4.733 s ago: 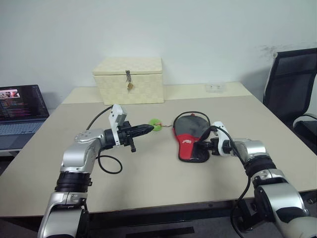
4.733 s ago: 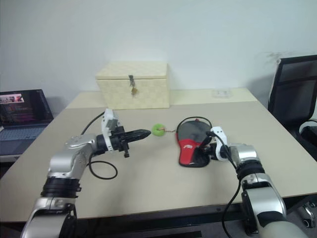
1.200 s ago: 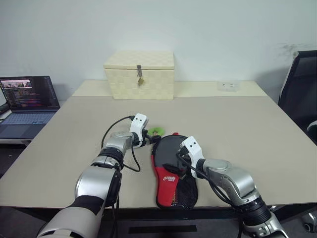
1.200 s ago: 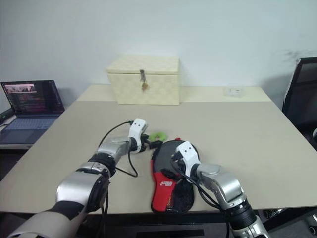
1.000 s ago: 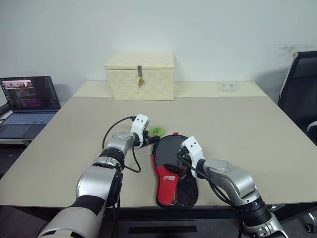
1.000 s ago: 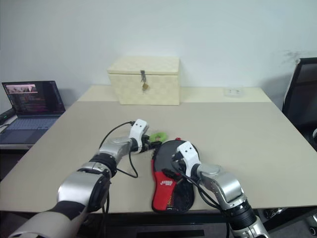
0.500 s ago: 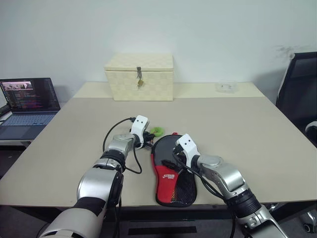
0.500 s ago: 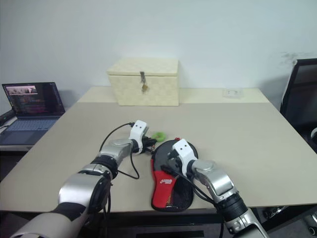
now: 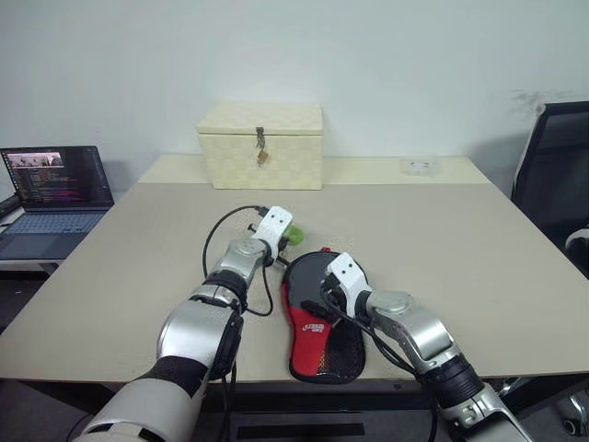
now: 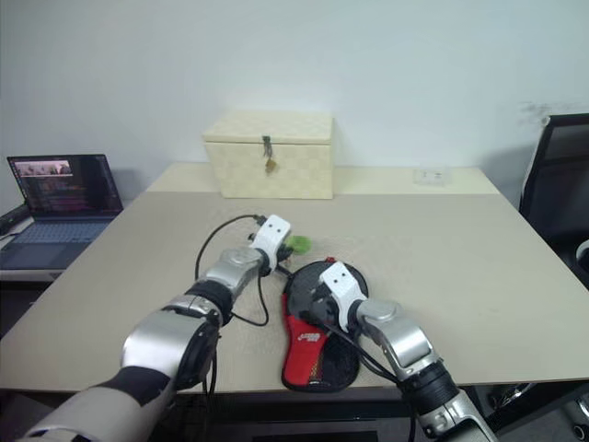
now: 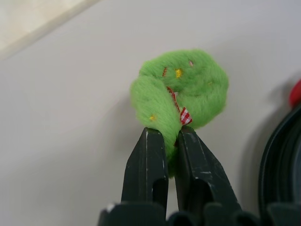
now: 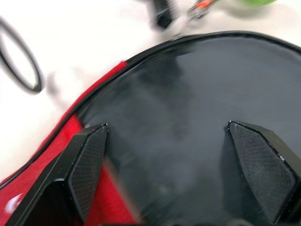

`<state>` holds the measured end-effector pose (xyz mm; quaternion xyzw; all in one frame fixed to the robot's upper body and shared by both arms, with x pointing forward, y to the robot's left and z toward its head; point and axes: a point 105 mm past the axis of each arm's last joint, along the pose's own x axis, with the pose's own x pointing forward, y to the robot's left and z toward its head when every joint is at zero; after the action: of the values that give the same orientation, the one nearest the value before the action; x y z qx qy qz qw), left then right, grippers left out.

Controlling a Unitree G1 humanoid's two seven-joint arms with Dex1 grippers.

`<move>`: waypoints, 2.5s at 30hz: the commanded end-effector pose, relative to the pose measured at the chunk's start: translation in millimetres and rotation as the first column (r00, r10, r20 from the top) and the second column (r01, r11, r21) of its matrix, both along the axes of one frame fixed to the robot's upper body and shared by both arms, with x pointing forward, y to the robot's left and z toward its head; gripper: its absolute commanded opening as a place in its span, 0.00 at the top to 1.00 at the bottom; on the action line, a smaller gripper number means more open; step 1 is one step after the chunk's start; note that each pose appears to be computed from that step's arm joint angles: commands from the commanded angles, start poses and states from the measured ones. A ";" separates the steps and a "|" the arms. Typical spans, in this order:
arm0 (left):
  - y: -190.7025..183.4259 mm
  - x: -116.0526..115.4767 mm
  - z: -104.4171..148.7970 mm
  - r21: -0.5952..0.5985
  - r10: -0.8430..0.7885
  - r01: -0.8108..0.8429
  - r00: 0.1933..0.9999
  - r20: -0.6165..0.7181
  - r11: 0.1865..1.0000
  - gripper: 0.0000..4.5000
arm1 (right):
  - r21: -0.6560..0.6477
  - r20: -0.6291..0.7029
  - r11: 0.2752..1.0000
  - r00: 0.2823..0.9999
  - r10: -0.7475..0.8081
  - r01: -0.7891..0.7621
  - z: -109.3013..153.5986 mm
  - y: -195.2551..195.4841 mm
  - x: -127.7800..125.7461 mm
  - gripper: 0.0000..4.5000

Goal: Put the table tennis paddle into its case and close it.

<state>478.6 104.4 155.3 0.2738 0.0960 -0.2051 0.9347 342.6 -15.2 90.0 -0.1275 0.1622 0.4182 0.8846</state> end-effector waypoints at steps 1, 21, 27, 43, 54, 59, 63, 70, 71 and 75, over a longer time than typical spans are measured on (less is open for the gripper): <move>-23.7 4.6 40.5 0.103 -0.082 0.066 0.984 0.158 0.993 1.00 | -0.116 -0.233 0.993 0.973 0.005 -0.033 -60.9 -8.8 -32.3 0.00; -99.5 -15.8 33.4 0.635 -0.484 0.233 0.837 0.254 0.737 1.00 | -0.109 -0.281 0.994 0.960 -0.006 -0.026 -72.0 -11.1 -58.1 0.00; -82.7 -9.8 27.8 0.609 -0.409 0.188 0.879 0.246 0.770 1.00 | -0.095 -0.248 0.995 0.968 -0.030 0.007 -67.7 -8.1 -48.4 0.00; -134.5 -27.7 23.8 0.786 -0.602 0.190 0.751 0.270 0.589 1.00 | -0.111 -0.246 0.994 0.968 -0.050 0.023 -71.7 -11.4 -53.8 0.00; -178.5 -51.4 23.1 0.851 -0.752 0.216 0.601 0.270 0.478 1.00 | -0.101 -0.254 0.995 0.966 -0.053 0.028 -73.5 -8.8 -57.9 0.00; -201.5 -66.8 23.4 0.838 -0.796 0.268 0.537 0.279 0.475 1.00 | -0.096 -0.252 0.995 0.966 -0.049 0.026 -72.7 -7.0 -56.7 0.00; -210.3 -72.7 27.9 0.822 -0.807 0.298 0.515 0.290 0.485 1.00 | -0.095 -0.250 0.995 0.967 -0.050 0.027 -72.6 -7.6 -55.4 0.00; -211.4 -76.9 18.6 0.774 -0.806 0.393 0.539 0.244 0.497 1.00 | -0.092 -0.247 0.995 0.968 -0.051 0.029 -70.4 -6.9 -52.4 0.00; -210.7 -78.3 13.7 0.756 -0.807 0.428 0.548 0.218 0.495 1.00 | -0.090 -0.245 0.996 0.968 -0.051 0.030 -69.3 -6.3 -51.2 0.00; -207.8 -80.6 4.9 0.699 -0.804 0.506 0.571 0.168 0.505 0.71 | -0.085 -0.240 0.996 0.970 -0.045 0.025 -66.6 -3.8 -48.0 0.00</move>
<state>419.1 -64.5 138.5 0.6392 -0.1344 -0.4077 0.6381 308.4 -12.7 81.3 -0.1127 0.1647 0.4133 0.8884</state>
